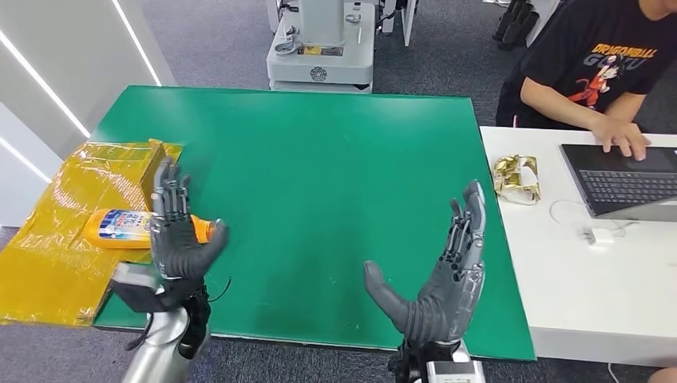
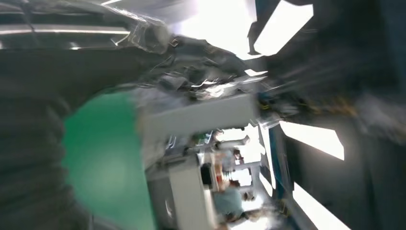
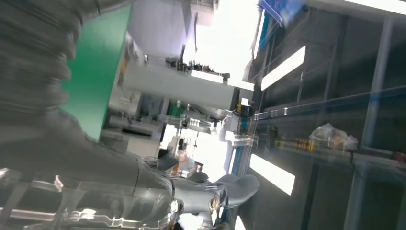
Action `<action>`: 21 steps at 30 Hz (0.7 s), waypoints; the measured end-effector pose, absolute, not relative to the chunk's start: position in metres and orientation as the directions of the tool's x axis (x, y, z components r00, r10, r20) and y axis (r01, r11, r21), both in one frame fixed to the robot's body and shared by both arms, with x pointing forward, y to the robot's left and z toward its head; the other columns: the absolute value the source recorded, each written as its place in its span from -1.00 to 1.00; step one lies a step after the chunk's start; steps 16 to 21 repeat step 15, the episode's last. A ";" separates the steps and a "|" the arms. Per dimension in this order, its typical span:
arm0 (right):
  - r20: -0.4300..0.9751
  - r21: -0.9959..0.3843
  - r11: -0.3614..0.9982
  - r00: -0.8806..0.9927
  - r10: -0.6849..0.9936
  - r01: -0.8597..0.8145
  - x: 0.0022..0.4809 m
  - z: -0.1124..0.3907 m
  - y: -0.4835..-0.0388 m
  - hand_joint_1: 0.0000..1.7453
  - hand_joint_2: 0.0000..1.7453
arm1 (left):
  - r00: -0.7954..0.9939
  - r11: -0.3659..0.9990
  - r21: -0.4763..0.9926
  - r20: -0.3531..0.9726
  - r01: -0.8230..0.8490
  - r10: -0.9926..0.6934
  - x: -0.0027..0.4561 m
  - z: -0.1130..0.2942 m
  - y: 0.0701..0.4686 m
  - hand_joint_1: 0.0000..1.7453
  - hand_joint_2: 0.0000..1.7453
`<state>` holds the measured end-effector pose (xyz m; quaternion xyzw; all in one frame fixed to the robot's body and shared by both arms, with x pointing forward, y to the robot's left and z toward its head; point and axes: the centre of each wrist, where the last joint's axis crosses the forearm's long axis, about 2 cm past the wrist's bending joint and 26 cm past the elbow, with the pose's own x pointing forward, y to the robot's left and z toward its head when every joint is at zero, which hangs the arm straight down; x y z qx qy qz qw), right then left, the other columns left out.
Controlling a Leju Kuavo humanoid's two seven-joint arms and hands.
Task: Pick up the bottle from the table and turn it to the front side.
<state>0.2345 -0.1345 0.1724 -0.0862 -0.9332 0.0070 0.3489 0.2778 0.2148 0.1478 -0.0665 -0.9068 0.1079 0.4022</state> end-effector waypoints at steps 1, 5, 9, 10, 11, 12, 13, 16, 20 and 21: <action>0.653 -0.070 0.985 -0.739 0.166 0.160 0.235 0.172 -0.135 -1.00 1.00 | -0.652 0.921 -0.387 0.689 0.038 0.317 0.276 0.153 0.203 -1.00 1.00; 0.661 -0.060 0.985 -0.733 0.162 0.163 0.235 0.171 -0.136 -1.00 1.00 | -0.671 0.891 -0.441 0.630 0.105 0.391 0.272 0.169 0.179 -1.00 1.00; 0.670 -0.049 0.986 -0.727 0.150 0.158 0.236 0.169 -0.136 -1.00 1.00 | -0.704 0.924 -0.366 0.627 0.112 0.334 0.270 0.177 0.168 -1.00 1.00; 0.672 -0.048 0.986 -0.725 0.148 0.157 0.236 0.168 -0.136 -1.00 1.00 | -0.704 0.923 -0.369 0.626 0.112 0.336 0.270 0.178 0.166 -1.00 1.00; 0.674 -0.047 0.986 -0.724 0.147 0.157 0.236 0.168 -0.136 -1.00 1.00 | -0.704 0.922 -0.372 0.625 0.112 0.337 0.269 0.178 0.164 -1.00 1.00; 0.676 -0.047 0.987 -0.723 0.147 0.156 0.236 0.167 -0.136 -1.00 1.00 | -0.703 0.920 -0.375 0.625 0.112 0.340 0.269 0.178 0.163 -1.00 1.00; 0.677 -0.047 0.987 -0.722 0.146 0.156 0.236 0.167 -0.135 -1.00 1.00 | -0.702 0.919 -0.378 0.625 0.112 0.342 0.268 0.179 0.161 -1.00 1.00; 0.678 -0.045 0.987 -0.720 0.144 0.155 0.236 0.166 -0.135 -1.00 1.00 | -0.701 0.917 -0.382 0.623 0.113 0.346 0.268 0.179 0.159 -1.00 1.00; 0.678 -0.045 0.987 -0.720 0.144 0.155 0.236 0.166 -0.135 -1.00 1.00 | -0.701 0.917 -0.382 0.623 0.113 0.346 0.268 0.179 0.159 -1.00 1.00; 0.678 -0.045 0.987 -0.720 0.144 0.155 0.236 0.166 -0.135 -1.00 1.00 | -0.701 0.917 -0.382 0.623 0.113 0.346 0.268 0.179 0.159 -1.00 1.00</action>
